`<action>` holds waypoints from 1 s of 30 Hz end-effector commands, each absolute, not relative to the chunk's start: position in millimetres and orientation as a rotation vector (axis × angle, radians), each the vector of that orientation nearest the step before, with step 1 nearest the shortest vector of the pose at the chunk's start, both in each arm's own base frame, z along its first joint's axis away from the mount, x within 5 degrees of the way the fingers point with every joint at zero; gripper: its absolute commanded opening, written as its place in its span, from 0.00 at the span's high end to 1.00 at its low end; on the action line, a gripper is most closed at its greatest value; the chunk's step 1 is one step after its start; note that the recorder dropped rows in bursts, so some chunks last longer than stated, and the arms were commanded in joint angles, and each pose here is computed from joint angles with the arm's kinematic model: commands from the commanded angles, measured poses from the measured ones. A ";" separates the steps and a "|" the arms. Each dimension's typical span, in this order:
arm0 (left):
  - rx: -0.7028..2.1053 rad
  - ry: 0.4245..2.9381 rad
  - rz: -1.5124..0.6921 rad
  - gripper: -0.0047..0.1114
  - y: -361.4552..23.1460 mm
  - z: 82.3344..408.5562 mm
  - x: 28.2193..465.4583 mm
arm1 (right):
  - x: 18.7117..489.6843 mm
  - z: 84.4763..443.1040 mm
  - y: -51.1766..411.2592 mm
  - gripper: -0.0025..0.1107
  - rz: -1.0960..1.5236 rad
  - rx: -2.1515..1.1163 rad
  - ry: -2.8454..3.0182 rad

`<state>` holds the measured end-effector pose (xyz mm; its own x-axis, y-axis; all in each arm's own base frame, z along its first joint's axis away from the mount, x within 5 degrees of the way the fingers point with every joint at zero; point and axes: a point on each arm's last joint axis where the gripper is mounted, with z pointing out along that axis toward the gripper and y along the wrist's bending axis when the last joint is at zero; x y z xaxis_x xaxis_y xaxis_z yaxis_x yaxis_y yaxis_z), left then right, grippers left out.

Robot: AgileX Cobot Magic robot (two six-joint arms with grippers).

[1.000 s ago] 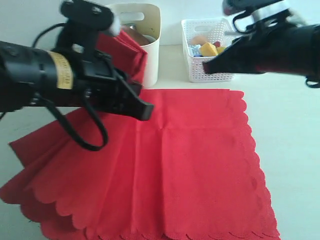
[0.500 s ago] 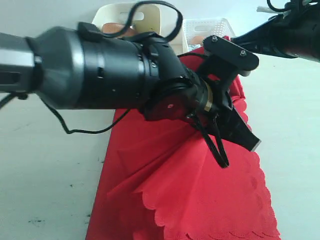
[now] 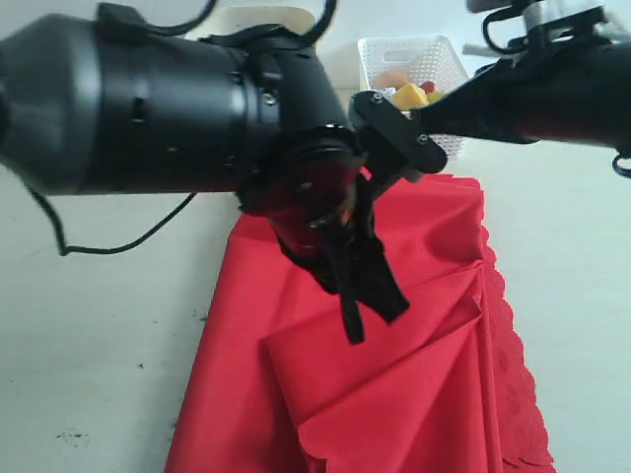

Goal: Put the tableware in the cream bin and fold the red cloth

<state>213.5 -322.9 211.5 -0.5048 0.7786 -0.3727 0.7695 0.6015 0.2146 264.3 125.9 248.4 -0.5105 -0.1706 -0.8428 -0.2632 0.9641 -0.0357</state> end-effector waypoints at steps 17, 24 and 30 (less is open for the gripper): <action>1.280 2.220 -0.452 0.95 -299.2 141.5 146.7 | 243.2 144.1 139.8 0.98 0.256 -0.592 2.435; 1.221 2.419 -0.208 0.95 -266.5 139.3 168.4 | 248.1 124.3 128.2 0.98 0.056 -0.554 2.509; 1.159 2.561 -0.044 0.95 -240.3 132.1 181.9 | 248.5 103.7 135.6 0.98 0.123 -0.599 2.572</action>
<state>180.5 -247.6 133.4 -0.5930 0.7324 -0.3344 0.7519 0.6523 0.0953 248.4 130.4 108.6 -0.7791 -0.3884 -0.4920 -0.4141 0.9082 -0.0613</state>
